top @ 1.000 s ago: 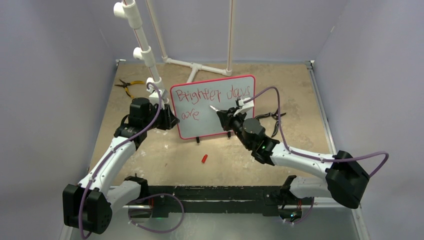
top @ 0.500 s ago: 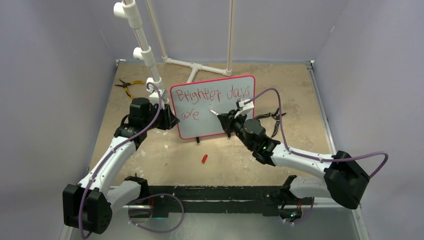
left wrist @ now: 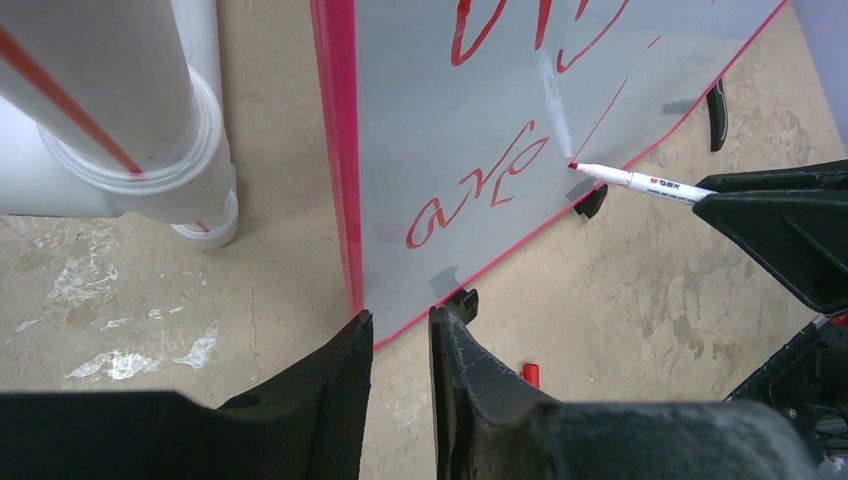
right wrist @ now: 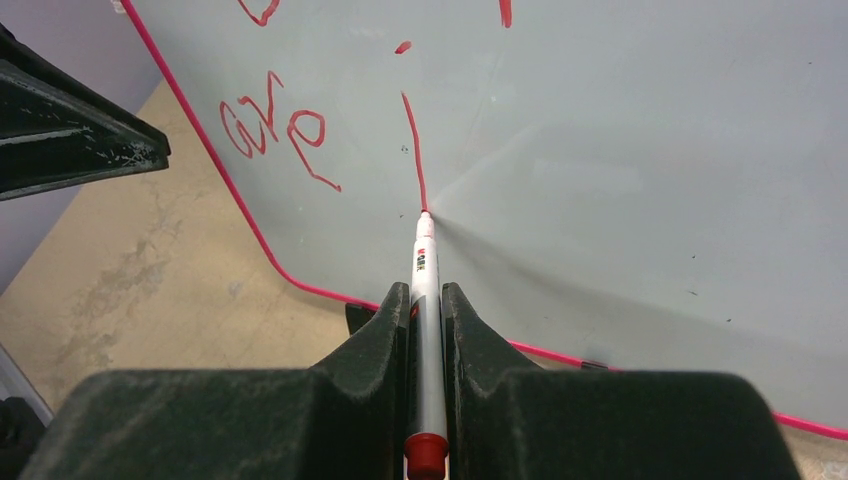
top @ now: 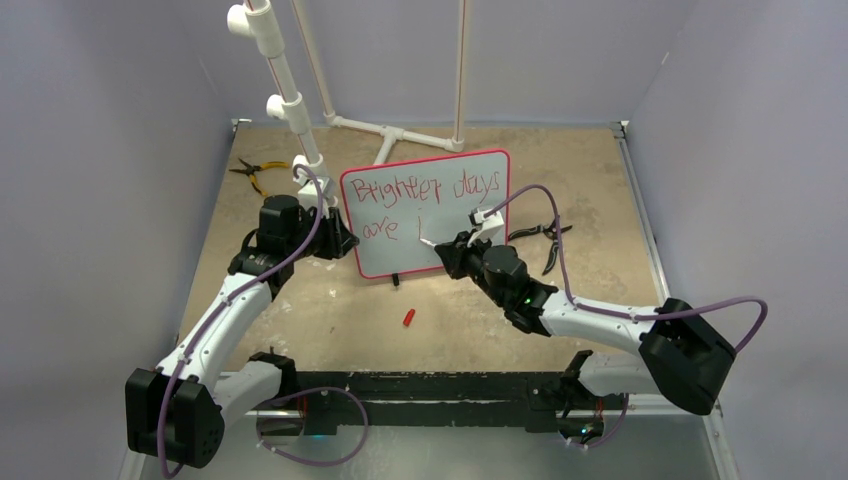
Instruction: Write a sentence on the whiteboard
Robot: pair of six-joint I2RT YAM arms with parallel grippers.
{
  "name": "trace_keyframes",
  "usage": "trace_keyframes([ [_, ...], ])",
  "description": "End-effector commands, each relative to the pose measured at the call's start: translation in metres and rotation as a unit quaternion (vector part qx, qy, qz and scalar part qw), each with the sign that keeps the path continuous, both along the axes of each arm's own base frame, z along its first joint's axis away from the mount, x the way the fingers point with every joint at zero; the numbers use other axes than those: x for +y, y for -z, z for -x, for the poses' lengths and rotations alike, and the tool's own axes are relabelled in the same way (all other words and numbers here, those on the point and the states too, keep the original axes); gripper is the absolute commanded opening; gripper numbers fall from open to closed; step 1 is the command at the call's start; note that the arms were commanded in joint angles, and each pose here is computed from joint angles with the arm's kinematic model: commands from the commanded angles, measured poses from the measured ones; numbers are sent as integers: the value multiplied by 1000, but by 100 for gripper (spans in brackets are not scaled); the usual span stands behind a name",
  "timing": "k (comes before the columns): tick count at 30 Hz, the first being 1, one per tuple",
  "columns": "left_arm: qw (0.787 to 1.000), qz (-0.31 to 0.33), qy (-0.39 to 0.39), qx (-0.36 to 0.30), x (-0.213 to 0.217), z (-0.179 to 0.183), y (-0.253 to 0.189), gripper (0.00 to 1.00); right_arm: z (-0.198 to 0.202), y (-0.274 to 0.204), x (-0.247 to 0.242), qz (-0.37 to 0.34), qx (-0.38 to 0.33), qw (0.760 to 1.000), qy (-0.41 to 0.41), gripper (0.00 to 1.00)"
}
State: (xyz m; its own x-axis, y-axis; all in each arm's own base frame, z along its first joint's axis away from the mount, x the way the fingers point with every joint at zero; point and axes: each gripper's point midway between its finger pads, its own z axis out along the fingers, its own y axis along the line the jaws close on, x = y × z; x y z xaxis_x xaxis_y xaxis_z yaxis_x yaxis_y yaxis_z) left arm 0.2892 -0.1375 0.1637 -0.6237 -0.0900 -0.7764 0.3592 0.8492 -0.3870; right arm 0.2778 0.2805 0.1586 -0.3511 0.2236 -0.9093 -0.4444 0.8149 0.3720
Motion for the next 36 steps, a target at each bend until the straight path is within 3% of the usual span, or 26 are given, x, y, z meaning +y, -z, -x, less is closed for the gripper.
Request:
trace_keyframes([
  [1, 1000, 4, 0, -13, 1, -1, -3, 26, -11, -38, 1, -35, -34, 999, 19, 0],
  [8, 1000, 3, 1, -13, 1, -1, -3, 26, -16, -52, -5, -40, -50, 997, 41, 0],
  [25, 1000, 3, 1, -12, 1, -1, -2, 26, -8, -8, -18, -16, -1, 998, 56, 0],
  [36, 1000, 3, 1, -13, 1, -1, -2, 26, -4, -11, -17, -11, -3, 999, 44, 0],
])
